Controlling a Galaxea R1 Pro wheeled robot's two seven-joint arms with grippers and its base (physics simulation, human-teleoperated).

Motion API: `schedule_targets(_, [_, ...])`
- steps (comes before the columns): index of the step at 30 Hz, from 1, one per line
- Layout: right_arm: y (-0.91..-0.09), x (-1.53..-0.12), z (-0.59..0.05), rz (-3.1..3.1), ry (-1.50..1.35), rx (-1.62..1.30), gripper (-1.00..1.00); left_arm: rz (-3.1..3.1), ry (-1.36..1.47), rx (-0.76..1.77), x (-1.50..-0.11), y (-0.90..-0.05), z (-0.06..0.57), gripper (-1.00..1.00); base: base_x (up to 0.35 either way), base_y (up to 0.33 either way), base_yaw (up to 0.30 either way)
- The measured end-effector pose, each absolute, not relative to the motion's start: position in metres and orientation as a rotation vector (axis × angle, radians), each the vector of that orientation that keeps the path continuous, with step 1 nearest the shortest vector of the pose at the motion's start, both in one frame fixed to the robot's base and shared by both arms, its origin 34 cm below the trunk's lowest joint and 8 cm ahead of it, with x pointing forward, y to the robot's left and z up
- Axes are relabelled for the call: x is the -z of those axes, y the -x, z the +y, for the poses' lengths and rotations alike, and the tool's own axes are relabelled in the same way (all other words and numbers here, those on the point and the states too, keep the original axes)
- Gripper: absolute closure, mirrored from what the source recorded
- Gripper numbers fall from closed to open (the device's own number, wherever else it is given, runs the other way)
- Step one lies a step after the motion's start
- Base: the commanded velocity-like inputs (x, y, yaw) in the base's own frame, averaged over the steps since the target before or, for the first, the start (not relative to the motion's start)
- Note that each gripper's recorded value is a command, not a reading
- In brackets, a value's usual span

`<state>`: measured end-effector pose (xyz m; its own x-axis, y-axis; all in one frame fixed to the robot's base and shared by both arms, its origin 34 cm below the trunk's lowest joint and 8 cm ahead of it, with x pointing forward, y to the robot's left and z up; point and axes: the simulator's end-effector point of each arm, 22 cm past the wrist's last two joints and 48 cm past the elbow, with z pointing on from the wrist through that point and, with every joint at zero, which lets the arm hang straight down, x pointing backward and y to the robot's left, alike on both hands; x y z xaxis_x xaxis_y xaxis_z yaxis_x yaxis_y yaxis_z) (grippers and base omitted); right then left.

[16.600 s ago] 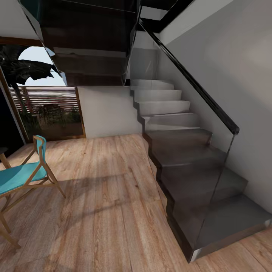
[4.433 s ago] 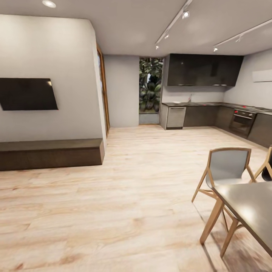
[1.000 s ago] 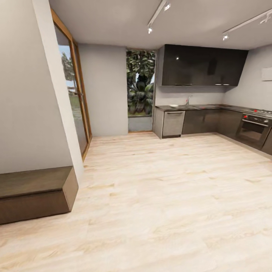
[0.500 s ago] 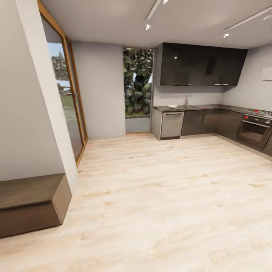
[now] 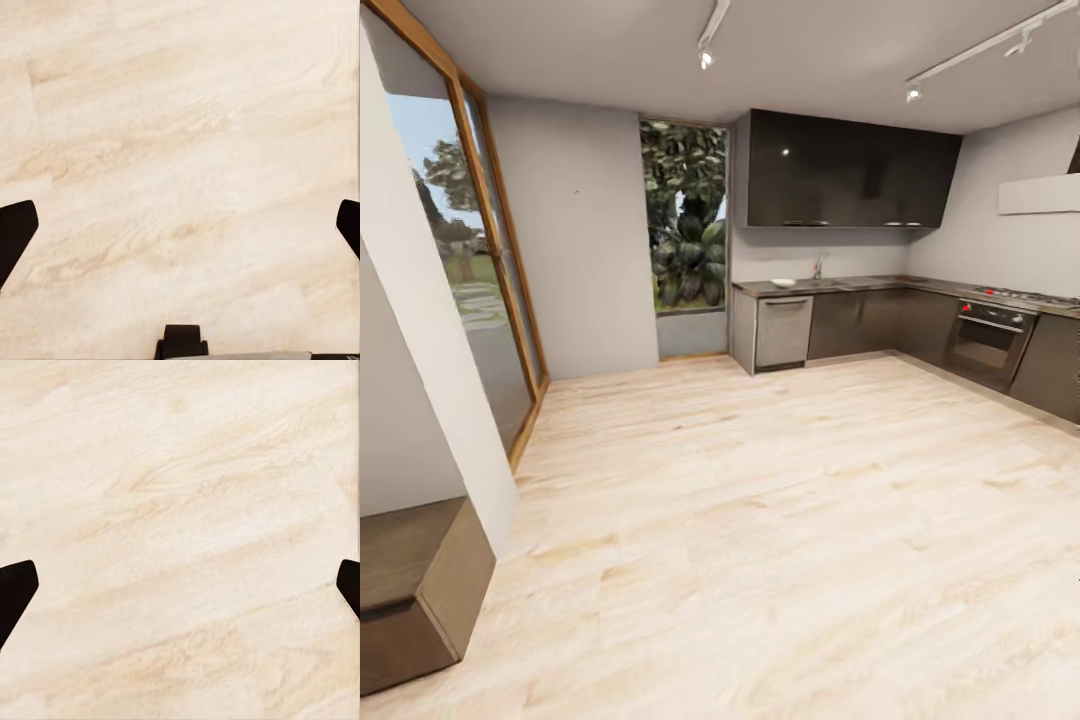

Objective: In the kitchen, take the Vidalia onion out of the sink, dice it on the chopping board with the paring knife, put the diced onion into the bowl on the countertop, then place both the paring knife and the chopping board into the sink.

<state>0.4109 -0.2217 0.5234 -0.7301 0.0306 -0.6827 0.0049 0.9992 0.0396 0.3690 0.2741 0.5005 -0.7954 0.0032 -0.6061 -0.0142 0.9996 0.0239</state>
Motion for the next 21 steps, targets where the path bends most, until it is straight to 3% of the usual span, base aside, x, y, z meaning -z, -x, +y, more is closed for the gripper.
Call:
schedule_targets(6, [-0.4108,-0.5234,-0.2218,2.389,-0.024,-0.045,-1.00,2.490,0.008,-0.036,-0.5005,-0.3688,0.2741,-1.00,0.345,0.000,-0.051])
schedule_targets(15, [-0.4107,-0.5233,-0.2217,2.389,-0.024,-0.045,-1.00,2.491,0.008,-0.036,-0.5004,-0.3687,0.2740,-1.00,0.345,0.000,-0.203])
schedule_targets(21, [-0.4106,-0.5233,-0.2217,2.389,-0.023,-0.045,-1.00,2.490,0.008,-0.036,-0.5005,-0.3689,0.2741,-1.00,0.345,0.000,-0.054])
